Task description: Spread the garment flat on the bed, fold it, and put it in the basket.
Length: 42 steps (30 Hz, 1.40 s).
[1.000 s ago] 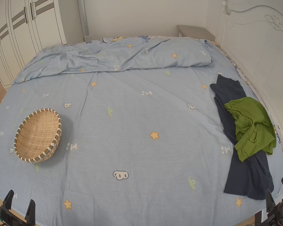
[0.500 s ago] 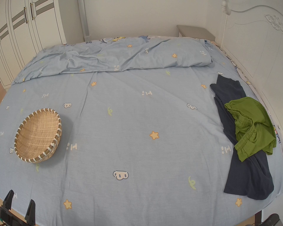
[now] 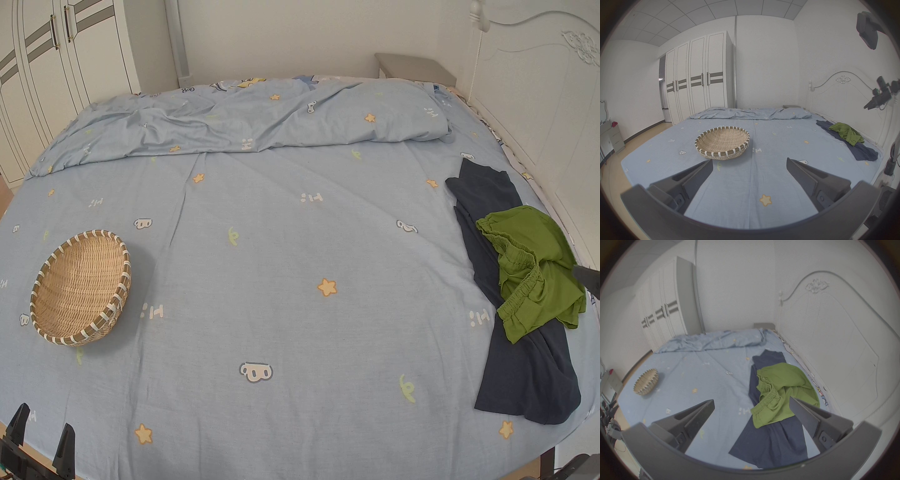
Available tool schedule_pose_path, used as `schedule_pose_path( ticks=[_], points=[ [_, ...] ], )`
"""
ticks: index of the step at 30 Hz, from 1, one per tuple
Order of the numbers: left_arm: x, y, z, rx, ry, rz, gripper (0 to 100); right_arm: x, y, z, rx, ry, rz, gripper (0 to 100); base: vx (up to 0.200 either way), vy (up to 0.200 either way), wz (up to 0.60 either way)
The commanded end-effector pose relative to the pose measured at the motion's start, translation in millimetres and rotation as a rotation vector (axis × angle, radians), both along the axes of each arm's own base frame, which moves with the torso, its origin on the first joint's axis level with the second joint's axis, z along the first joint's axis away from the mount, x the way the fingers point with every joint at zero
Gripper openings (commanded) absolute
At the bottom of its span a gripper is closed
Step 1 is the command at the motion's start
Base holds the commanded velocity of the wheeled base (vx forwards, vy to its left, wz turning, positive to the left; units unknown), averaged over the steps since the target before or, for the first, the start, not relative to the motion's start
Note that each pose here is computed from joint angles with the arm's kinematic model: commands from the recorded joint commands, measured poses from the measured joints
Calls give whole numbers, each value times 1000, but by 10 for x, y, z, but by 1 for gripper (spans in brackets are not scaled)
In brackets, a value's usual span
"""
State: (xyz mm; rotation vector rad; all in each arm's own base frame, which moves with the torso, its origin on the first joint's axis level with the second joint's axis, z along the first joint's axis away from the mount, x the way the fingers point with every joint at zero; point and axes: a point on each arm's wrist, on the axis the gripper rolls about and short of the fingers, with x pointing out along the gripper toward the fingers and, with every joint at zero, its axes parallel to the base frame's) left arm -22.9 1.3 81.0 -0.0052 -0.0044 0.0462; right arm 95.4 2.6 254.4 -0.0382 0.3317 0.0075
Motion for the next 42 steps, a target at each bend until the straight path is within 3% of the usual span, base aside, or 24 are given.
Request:
schedule_pose_path(
  ticks=[1, 8, 14, 42],
  points=[
    [1, 0, -52, 1, 1, 0, 100, 1337, -58, -200, -81, 264, -122, 100, 0, 0, 0],
    [1, 0, -52, -1, 1, 0, 100, 1920, -28, -364, -149, 282, -190, 100, 0, 0, 0],
    [1, 0, -52, -1, 1, 0, 100, 2188, 1, -450, -168, 297, -196, 100, 0, 0, 0],
    [1, 0, -52, -1, 1, 0, 100, 2721, 10, -758, -189, 363, -187, 100, 0, 0, 0]
  ],
)
